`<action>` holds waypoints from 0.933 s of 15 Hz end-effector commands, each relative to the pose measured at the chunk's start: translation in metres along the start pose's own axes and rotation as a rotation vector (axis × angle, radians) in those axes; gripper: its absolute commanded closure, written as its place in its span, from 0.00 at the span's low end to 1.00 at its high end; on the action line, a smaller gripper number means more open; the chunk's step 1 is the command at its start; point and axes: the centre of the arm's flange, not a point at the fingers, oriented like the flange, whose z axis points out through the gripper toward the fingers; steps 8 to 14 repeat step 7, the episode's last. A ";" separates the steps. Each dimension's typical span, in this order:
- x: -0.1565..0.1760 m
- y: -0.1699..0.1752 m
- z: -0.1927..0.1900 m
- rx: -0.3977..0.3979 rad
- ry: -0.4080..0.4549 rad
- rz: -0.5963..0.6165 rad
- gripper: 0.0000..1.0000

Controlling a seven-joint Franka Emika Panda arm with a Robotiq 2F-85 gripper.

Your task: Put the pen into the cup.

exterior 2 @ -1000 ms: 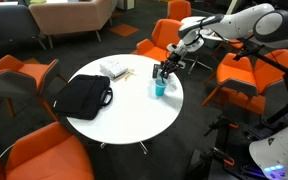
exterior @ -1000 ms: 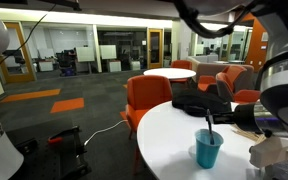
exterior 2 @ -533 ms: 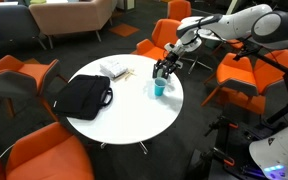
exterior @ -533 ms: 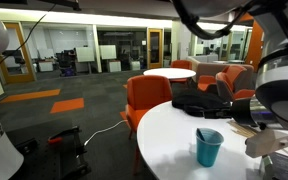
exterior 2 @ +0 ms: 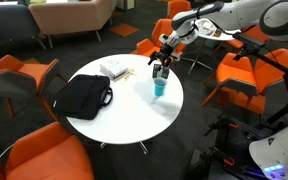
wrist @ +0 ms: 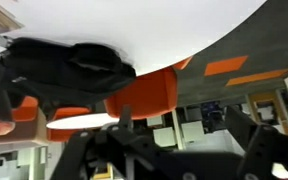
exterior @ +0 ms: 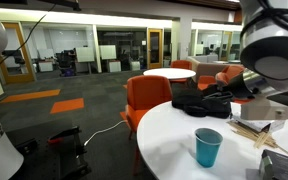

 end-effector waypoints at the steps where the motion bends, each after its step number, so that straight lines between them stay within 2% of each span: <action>1: 0.047 -0.028 0.010 -0.086 -0.124 0.112 0.00; 7: 0.112 -0.059 0.039 -0.261 -0.254 0.254 0.00; 14: 0.112 -0.059 0.039 -0.261 -0.254 0.254 0.00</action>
